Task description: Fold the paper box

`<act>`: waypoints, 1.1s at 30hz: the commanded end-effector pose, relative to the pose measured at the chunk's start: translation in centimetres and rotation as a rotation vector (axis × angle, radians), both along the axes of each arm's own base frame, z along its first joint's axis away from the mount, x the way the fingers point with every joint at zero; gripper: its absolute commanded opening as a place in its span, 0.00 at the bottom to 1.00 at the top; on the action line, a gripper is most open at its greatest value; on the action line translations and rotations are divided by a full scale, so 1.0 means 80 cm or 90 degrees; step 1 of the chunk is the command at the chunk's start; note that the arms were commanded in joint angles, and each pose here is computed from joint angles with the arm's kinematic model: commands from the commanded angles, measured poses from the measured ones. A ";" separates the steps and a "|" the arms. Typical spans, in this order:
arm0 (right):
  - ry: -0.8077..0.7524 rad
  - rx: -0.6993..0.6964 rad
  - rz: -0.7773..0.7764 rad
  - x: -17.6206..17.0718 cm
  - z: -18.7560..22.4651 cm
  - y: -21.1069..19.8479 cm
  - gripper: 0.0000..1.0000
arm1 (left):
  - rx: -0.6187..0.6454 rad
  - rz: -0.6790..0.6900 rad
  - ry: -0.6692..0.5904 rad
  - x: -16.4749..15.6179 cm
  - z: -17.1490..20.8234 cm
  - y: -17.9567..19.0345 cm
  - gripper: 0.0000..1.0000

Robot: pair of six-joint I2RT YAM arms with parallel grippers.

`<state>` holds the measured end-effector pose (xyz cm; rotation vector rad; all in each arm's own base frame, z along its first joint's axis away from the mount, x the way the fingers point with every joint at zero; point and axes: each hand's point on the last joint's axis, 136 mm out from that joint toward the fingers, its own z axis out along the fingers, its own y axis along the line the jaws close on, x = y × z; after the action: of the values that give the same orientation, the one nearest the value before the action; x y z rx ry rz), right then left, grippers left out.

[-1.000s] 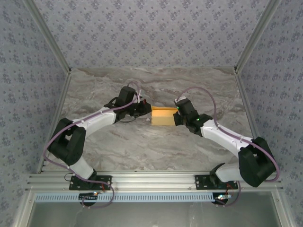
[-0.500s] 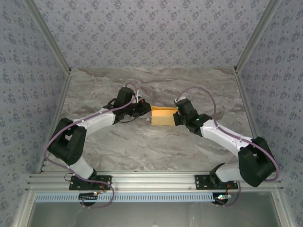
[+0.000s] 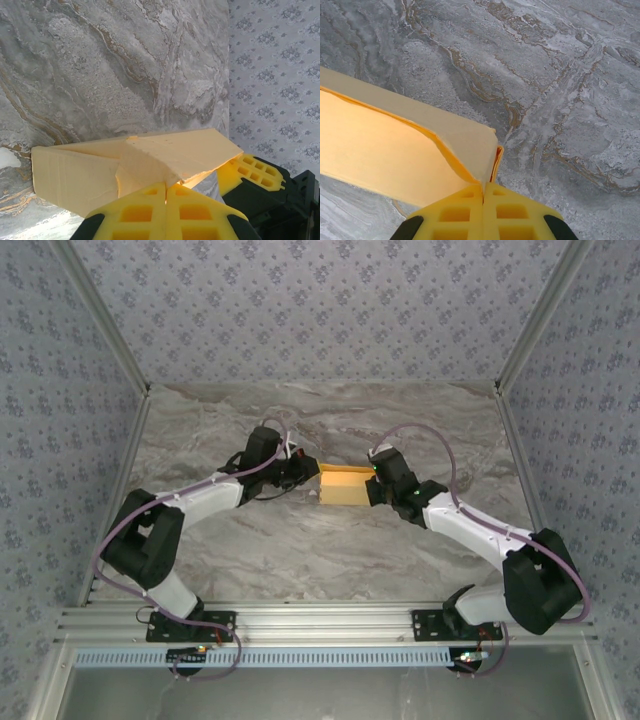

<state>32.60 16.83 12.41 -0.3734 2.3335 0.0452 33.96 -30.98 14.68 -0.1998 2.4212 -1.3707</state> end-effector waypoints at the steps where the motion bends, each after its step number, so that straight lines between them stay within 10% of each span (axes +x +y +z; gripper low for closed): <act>1: 0.040 -0.012 0.021 -0.012 -0.014 0.007 0.00 | -0.025 0.004 0.013 0.001 -0.002 -0.004 0.00; 23: 0.052 -0.015 0.016 -0.010 -0.009 0.006 0.00 | 0.073 -0.024 -0.015 -0.007 -0.011 0.007 0.00; 33: 0.053 -0.014 0.014 -0.008 -0.004 0.008 0.00 | 0.166 -0.071 -0.067 -0.021 -0.009 0.017 0.22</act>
<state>32.56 16.89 12.47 -0.3894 2.3716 0.0296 32.94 -30.04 13.20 -0.0165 2.5065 -1.1457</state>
